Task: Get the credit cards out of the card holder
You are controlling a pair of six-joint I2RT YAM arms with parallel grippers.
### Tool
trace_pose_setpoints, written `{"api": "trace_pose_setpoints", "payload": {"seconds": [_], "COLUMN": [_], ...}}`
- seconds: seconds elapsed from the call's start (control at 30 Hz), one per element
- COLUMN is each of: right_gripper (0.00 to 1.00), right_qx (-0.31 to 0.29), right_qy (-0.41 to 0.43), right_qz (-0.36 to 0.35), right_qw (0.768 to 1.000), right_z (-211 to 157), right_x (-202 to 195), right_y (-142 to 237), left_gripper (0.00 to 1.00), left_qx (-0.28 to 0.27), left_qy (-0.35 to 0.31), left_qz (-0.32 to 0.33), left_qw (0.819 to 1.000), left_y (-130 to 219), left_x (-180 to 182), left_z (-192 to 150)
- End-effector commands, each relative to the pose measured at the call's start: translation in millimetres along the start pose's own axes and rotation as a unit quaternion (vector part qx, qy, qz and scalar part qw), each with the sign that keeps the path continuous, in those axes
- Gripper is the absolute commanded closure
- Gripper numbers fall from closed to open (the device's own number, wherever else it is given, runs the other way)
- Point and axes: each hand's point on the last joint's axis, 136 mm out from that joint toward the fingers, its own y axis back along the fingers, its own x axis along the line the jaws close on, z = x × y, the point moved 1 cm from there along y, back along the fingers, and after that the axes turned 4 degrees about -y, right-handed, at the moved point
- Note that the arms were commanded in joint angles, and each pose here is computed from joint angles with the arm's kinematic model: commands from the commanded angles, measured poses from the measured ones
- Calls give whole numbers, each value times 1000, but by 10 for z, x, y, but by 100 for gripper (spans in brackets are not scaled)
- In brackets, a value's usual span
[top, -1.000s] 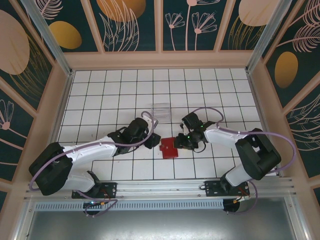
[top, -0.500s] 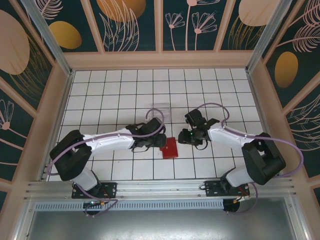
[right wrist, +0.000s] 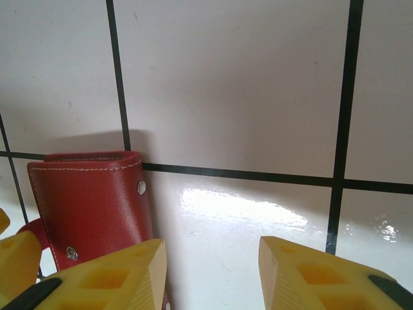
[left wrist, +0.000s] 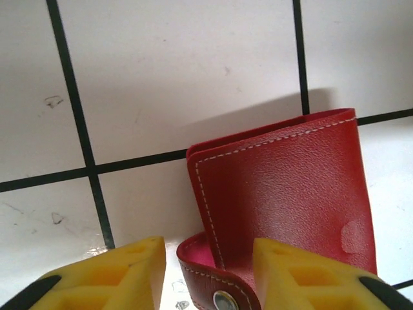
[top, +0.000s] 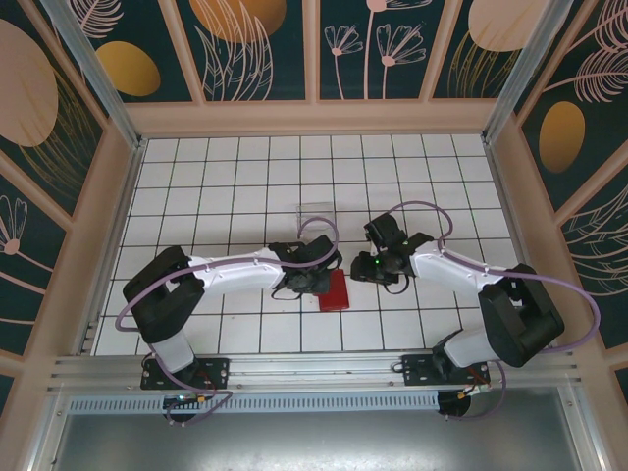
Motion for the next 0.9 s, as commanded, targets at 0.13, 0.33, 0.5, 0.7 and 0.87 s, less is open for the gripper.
{"api": "trace_pose_setpoints", "payload": {"seconds": [0.13,0.33,0.5,0.7,0.87], "right_gripper": [58,57,54,49,44], "right_qx": [-3,12,24,31,38], "right_qy": [-6,13,29,42,45], "right_qz": [-15,-26,-44,-66,-74], "right_qw": [1000,999,998,996,995], "right_z": [16,-23,-65,-91,-122], "right_x": [-4,126,231,330,390], "right_y": [78,48,10,-30,-69], "left_gripper": [74,88,93,83,83], "left_qx": [-30,-49,-51,-47,-43], "left_qy": [7,13,23,33,36], "left_qz": [-6,-32,-47,-60,-62], "left_qw": [1000,998,997,997,996], "left_y": [180,207,188,157,119], "left_x": [75,88,143,213,276], "left_z": [22,8,-34,-72,-117]}}
